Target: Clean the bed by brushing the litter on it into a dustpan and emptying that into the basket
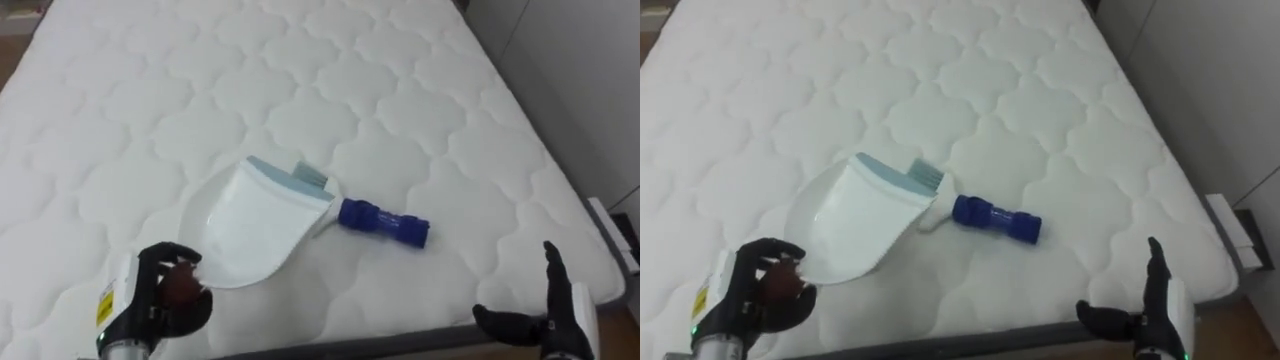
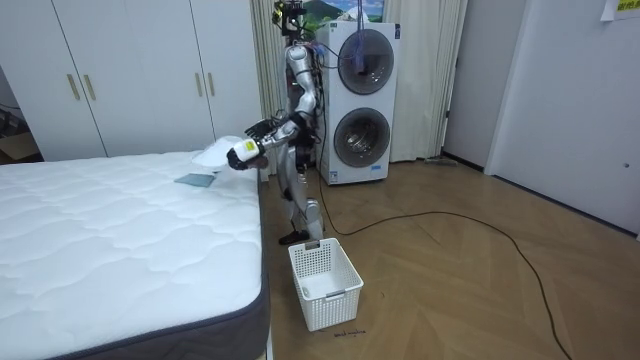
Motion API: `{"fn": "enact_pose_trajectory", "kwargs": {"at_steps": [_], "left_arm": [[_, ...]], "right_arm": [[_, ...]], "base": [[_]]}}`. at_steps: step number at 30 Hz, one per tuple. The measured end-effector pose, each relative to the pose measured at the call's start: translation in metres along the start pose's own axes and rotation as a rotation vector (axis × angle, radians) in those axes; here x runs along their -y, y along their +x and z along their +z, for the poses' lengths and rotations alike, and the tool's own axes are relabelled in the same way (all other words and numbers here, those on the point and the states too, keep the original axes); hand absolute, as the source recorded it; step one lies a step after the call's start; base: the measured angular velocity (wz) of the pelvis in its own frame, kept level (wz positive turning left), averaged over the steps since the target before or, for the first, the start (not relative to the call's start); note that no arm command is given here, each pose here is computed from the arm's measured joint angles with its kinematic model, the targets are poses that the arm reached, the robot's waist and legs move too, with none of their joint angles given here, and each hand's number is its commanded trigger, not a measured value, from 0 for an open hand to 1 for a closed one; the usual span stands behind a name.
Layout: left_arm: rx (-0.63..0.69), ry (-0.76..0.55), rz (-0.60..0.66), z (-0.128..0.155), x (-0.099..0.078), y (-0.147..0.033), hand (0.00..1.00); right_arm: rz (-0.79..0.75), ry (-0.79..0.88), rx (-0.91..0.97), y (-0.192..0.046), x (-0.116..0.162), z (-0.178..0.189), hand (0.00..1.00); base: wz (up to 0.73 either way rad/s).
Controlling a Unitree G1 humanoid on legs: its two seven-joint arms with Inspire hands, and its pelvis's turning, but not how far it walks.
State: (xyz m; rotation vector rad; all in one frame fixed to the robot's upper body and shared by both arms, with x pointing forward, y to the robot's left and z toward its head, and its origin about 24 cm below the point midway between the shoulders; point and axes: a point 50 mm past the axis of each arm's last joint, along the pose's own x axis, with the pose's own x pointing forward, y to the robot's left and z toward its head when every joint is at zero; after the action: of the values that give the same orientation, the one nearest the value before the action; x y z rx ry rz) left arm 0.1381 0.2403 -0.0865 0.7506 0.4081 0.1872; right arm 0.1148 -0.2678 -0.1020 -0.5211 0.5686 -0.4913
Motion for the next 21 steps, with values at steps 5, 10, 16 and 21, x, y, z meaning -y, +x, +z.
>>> {"fn": "enact_pose_trajectory", "kwargs": {"at_steps": [5, 10, 16, 21], "left_arm": [[-0.227, -0.032, -0.037, -0.041, 0.006, -0.018, 0.00], [-0.471, -0.144, -0.003, -0.077, 0.005, -0.043, 0.00], [-0.579, -0.238, 0.008, -0.092, 0.005, -0.060, 0.00], [-0.646, -0.270, -0.009, -0.097, 0.011, -0.066, 0.00]], "right_arm": [[-0.057, 0.046, -0.126, -0.001, 0.008, -0.020, 0.00], [-0.141, 0.079, -0.257, -0.006, 0.020, -0.041, 0.00], [-0.130, 0.018, -0.376, -0.021, 0.020, -0.065, 0.00], [-0.064, -0.039, -0.535, -0.038, 0.012, -0.087, 0.00]], "base": [[0.01], [0.01], [0.04], [-0.01]]}}
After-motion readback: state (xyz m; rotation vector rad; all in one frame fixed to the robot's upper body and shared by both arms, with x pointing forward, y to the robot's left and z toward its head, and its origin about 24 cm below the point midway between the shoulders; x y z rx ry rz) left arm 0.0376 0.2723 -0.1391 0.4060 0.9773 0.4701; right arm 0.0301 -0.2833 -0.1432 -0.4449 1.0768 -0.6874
